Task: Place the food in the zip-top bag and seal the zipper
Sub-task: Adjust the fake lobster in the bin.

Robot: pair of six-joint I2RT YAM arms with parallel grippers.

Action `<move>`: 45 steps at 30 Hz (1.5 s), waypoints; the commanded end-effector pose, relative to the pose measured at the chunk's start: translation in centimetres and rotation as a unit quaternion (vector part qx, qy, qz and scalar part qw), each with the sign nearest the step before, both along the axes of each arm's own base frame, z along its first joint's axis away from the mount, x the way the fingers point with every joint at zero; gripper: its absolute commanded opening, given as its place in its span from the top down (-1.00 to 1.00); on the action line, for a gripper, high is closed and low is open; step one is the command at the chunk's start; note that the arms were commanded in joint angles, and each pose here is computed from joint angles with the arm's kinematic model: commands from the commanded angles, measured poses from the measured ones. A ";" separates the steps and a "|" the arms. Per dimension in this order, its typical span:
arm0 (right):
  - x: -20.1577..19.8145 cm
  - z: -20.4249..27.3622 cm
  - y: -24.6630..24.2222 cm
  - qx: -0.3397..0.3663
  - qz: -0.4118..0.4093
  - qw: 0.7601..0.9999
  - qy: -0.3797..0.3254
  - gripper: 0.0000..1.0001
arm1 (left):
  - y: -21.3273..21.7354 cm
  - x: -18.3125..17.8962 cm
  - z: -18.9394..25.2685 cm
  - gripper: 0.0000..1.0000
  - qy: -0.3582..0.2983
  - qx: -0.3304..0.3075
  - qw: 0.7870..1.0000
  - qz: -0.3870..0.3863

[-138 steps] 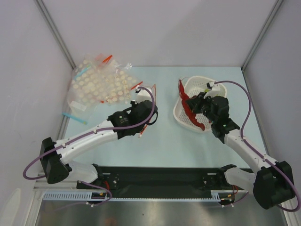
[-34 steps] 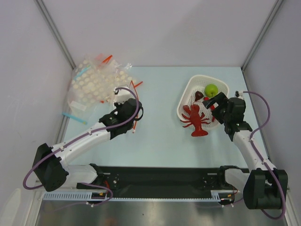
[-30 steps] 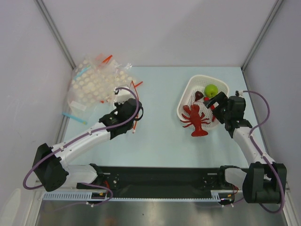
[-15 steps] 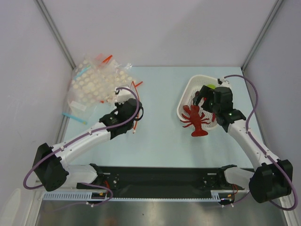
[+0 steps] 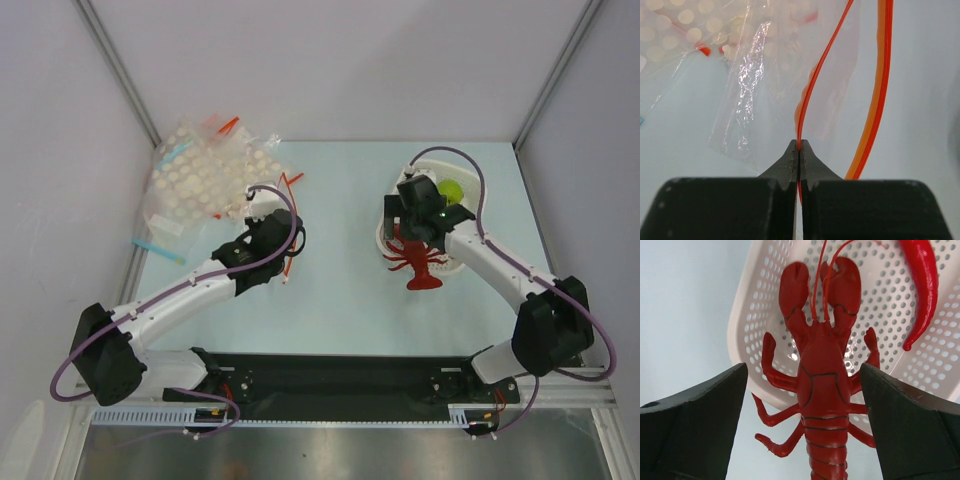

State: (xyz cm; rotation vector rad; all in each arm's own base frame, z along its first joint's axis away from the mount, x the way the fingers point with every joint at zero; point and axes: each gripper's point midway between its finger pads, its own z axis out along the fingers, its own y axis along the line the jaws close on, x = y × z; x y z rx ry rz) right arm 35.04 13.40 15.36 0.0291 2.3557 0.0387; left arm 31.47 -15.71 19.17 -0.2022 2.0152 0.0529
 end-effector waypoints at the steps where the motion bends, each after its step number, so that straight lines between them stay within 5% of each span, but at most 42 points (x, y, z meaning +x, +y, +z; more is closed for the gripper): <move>1: -0.7 -0.2 -0.6 -0.067 0.012 0.997 0.032 -0.96 | -0.4 0.3 1.3 0.99 -0.015 -0.013 1.000 -0.005; 14: -1.7 -5.9 -0.6 -0.133 0.009 0.982 0.134 -0.78 | -0.3 0.3 1.4 0.99 -0.017 -0.013 1.000 -0.005; 17: -1.5 -6.0 -0.9 -0.135 0.004 0.981 0.136 -0.47 | -0.3 0.3 1.4 0.99 -0.016 -0.012 1.000 -0.005; 21: -1.3 -5.5 -1.3 -0.132 -0.002 0.983 0.129 0.31 | -0.3 0.3 1.4 0.99 -0.016 -0.013 1.000 -0.006; 30: -0.6 -0.2 -1.3 -0.051 -0.010 0.998 0.029 0.91 | -0.3 0.3 1.4 0.99 -0.016 -0.013 1.000 -0.006; 45: -0.7 4.6 -1.0 0.073 0.010 0.995 -0.064 0.96 | -0.4 0.3 1.3 0.99 -0.016 -0.012 1.000 -0.008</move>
